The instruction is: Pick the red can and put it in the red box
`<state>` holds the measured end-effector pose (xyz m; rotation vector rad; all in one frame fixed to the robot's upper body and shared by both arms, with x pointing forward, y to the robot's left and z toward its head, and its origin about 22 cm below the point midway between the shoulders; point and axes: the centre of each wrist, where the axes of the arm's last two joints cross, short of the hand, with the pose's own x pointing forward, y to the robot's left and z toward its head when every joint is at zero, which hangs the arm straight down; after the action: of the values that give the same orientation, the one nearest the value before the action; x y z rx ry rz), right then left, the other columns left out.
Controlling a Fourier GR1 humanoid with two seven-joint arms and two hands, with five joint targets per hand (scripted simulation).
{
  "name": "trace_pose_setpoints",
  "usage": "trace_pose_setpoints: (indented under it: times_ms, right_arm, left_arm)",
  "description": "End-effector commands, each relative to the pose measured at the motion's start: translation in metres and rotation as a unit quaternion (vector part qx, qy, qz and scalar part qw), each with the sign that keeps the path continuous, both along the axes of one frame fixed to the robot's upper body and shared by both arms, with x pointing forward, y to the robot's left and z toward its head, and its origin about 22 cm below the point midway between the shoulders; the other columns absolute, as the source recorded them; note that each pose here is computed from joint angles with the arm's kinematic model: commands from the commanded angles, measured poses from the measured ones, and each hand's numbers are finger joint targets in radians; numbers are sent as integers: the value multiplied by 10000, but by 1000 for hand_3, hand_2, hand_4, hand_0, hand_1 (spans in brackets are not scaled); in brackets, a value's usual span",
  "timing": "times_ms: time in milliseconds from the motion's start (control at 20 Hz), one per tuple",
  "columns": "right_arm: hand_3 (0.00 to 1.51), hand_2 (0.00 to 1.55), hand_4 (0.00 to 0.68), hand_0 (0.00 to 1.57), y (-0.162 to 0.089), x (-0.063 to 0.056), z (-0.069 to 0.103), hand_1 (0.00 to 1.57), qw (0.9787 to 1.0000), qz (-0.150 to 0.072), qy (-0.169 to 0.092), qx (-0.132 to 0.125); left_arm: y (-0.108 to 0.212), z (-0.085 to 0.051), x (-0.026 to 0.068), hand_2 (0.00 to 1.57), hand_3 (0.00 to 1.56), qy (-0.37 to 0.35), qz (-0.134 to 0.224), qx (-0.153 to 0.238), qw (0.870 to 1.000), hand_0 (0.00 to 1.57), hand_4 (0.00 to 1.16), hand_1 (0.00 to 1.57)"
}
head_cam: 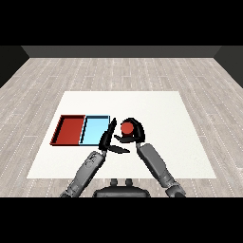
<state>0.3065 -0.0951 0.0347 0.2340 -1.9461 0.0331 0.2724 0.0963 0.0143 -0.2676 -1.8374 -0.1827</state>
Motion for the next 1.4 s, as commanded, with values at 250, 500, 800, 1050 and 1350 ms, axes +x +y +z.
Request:
trace_pose_setpoints:
  times_ms: [250, 500, 800, 1050, 1350]
  right_arm:
    - [1401, 1435, 615, 1431, 337, -182, 161, 1431, 9996, 283, -13, 35]
    - [1383, 1425, 615, 1447, 271, -134, 301, 1447, 9992, 267, -293, 46]
    - [1387, 1433, 594, 1447, 371, -161, 287, 1447, 9981, 559, -185, 186]
    - [1402, 1453, 523, 1462, 293, -173, 194, 1462, 9981, 515, -238, 243]
    - [1404, 1460, 528, 1513, 346, -208, 200, 1513, 9979, 542, -237, 261]
  left_arm:
    - [-150, 96, 176, 0, 0, 128, 124, 321, 9993, 0, 0, 0]
    - [-126, 101, 158, 0, 0, 184, 12, 141, 9997, 0, 0, 0]
    - [-272, 94, 52, 0, 0, 121, -172, 406, 9990, 0, 0, 0]
    - [-363, -47, 67, 0, 0, 107, -20, 311, 9995, 0, 0, 0]
    - [-308, 234, 177, 1321, 1249, 252, 299, 446, 9982, 1295, 856, 1295]
